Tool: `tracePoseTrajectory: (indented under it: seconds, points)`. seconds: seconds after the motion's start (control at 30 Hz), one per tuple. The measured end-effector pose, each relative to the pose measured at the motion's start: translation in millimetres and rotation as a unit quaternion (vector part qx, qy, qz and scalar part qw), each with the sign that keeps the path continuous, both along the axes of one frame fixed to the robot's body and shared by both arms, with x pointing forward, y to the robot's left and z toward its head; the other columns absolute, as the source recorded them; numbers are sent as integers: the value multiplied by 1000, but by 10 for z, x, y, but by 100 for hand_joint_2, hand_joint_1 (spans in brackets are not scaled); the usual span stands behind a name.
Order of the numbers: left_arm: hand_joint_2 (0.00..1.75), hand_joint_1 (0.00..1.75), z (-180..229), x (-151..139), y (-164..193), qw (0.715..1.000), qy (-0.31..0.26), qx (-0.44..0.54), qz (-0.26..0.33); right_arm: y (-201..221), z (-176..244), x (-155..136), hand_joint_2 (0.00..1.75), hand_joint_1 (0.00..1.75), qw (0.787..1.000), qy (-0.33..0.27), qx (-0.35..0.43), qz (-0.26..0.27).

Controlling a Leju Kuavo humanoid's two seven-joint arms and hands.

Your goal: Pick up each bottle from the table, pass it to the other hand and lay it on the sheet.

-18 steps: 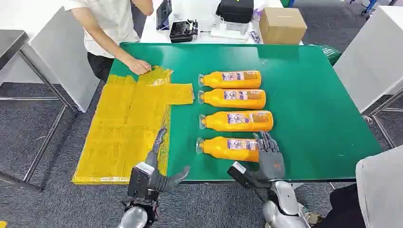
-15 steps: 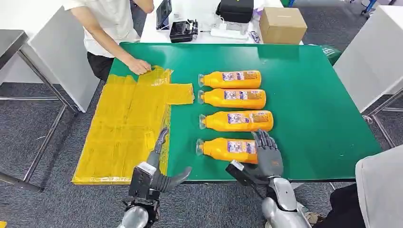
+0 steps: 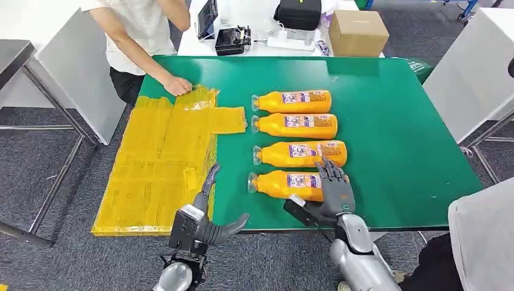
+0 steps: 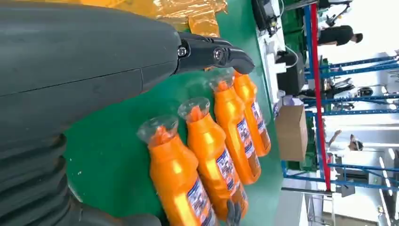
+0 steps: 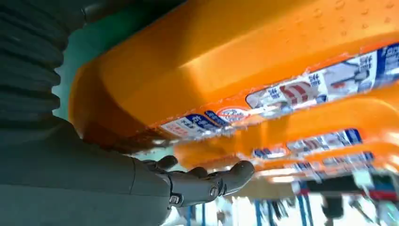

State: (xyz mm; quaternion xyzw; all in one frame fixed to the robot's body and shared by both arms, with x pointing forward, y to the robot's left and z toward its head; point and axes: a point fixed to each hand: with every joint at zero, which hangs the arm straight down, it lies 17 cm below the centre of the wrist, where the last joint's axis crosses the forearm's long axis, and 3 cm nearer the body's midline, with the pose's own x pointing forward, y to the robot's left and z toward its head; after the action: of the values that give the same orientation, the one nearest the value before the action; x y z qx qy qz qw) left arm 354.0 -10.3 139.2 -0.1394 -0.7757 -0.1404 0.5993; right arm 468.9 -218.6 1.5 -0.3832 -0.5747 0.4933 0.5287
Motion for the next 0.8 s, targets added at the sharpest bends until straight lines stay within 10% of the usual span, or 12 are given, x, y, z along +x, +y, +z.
tracePoseTrajectory:
  seconds: [0.03, 0.07, 0.8]
  points:
    - [175, 0, -8, 1, -4, 1000, 4, -1, -2, -23, -60, 25, 175, 24, 1000, 21, -3, -4]
    - [175, 0, -12, -1, -12, 1000, 6, -2, -4, -28, -93, 47, 175, 171, 999, 34, -6, -5]
    - [175, 0, -30, 17, -48, 998, 40, -33, -24, 163, -251, 21, 175, 175, 976, 140, 162, 45]
